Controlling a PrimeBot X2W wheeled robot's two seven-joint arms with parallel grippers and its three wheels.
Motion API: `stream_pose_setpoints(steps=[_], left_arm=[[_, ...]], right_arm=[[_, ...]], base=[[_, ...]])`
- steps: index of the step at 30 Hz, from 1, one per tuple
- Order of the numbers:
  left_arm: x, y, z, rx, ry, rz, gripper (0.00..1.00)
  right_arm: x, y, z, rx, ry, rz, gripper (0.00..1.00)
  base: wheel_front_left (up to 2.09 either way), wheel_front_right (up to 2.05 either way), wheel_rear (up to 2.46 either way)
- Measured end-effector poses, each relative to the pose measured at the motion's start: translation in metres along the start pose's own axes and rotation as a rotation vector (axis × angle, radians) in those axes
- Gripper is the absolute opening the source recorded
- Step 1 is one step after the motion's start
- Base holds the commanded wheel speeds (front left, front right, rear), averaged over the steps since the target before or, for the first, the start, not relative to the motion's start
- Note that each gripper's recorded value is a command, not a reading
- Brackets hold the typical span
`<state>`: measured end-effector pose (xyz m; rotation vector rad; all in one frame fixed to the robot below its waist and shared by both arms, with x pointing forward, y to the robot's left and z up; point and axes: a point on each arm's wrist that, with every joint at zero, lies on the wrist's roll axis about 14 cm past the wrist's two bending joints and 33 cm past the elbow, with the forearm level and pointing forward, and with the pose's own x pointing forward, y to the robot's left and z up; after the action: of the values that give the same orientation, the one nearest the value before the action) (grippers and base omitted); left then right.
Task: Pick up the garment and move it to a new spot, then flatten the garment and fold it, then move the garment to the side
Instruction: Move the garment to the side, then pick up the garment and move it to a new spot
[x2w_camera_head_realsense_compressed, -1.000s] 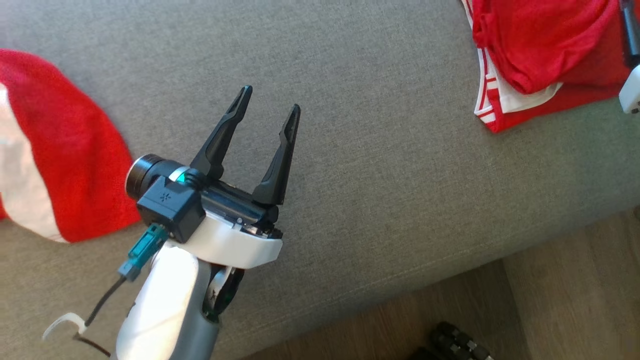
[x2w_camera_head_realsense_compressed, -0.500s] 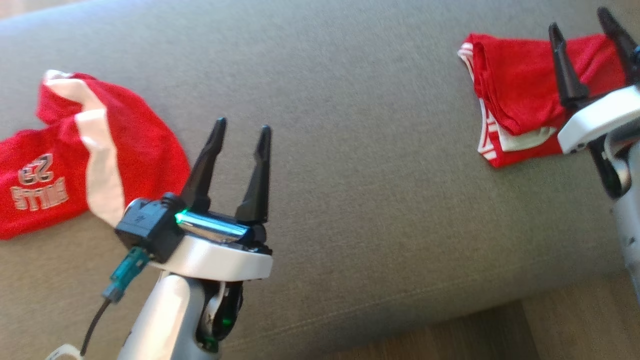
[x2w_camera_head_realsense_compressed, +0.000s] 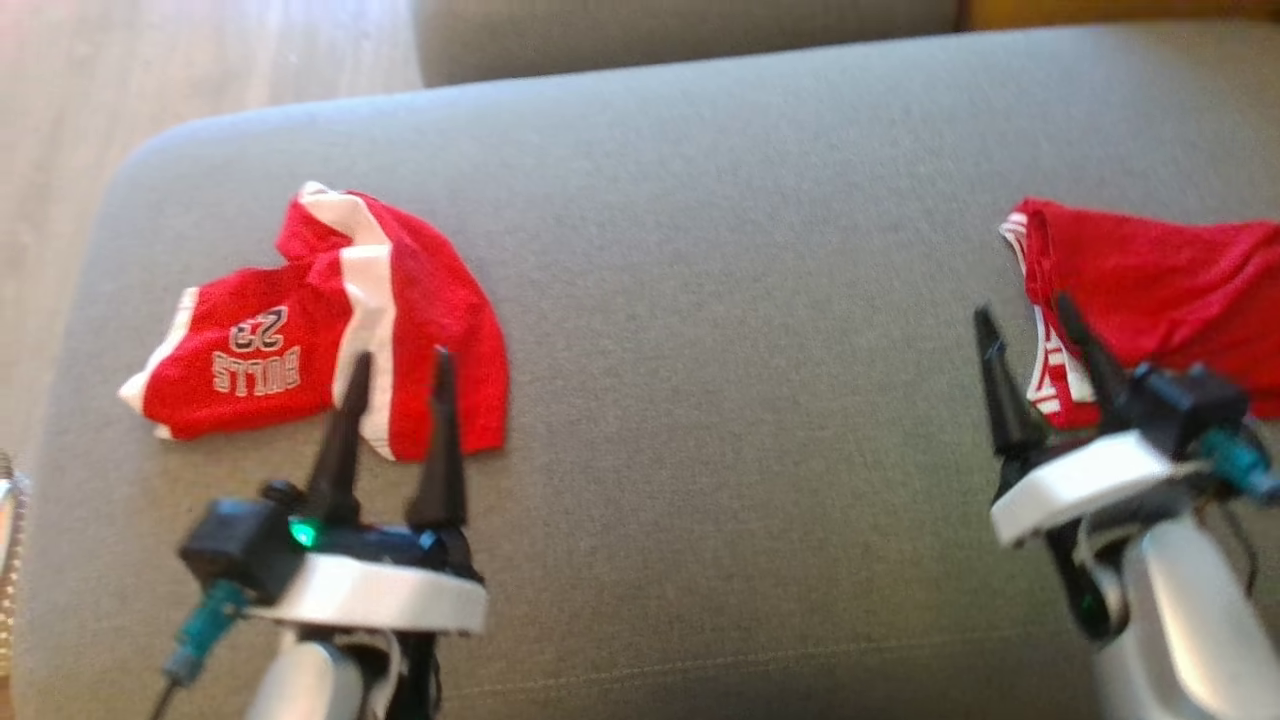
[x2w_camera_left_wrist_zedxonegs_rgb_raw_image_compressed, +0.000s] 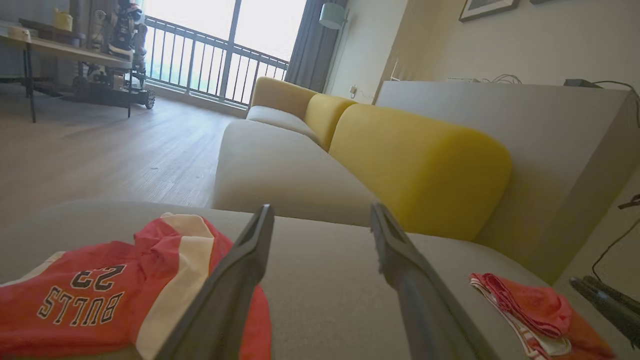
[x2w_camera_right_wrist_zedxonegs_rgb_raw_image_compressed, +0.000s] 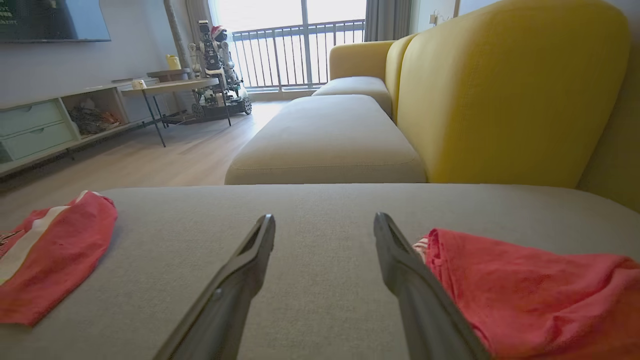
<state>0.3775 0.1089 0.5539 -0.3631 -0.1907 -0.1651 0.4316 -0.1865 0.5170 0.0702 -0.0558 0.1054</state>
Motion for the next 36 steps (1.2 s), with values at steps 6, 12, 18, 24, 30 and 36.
stream_pose_setpoints(steps=[6,12,18,24,30,36], left_arm=[[-0.028,0.003,-0.001,0.032,0.021,0.005,1.00],[-0.048,0.018,-0.004,0.039,0.037,0.069,1.00],[-0.052,0.019,-0.006,0.040,0.046,0.074,1.00],[-0.051,0.019,-0.008,0.038,0.051,0.072,1.00],[-0.051,0.020,-0.009,0.038,0.055,0.075,1.00],[-0.052,0.023,-0.009,0.044,0.055,0.086,1.00]], right_arm=[[-0.024,0.025,-0.006,-0.032,0.006,0.035,1.00],[-0.042,0.039,-0.007,-0.021,-0.007,0.048,1.00],[-0.049,0.033,-0.006,-0.011,-0.017,0.026,1.00],[-0.049,0.031,-0.003,0.018,-0.029,0.016,1.00],[-0.048,0.031,-0.004,0.020,-0.027,0.014,1.00],[-0.045,0.034,-0.006,0.030,-0.023,0.022,1.00]], base=[[0.00,0.00,0.00],[0.00,0.00,0.00],[0.00,0.00,0.00],[0.00,0.00,0.00],[0.00,0.00,0.00],[0.00,0.00,0.00]])
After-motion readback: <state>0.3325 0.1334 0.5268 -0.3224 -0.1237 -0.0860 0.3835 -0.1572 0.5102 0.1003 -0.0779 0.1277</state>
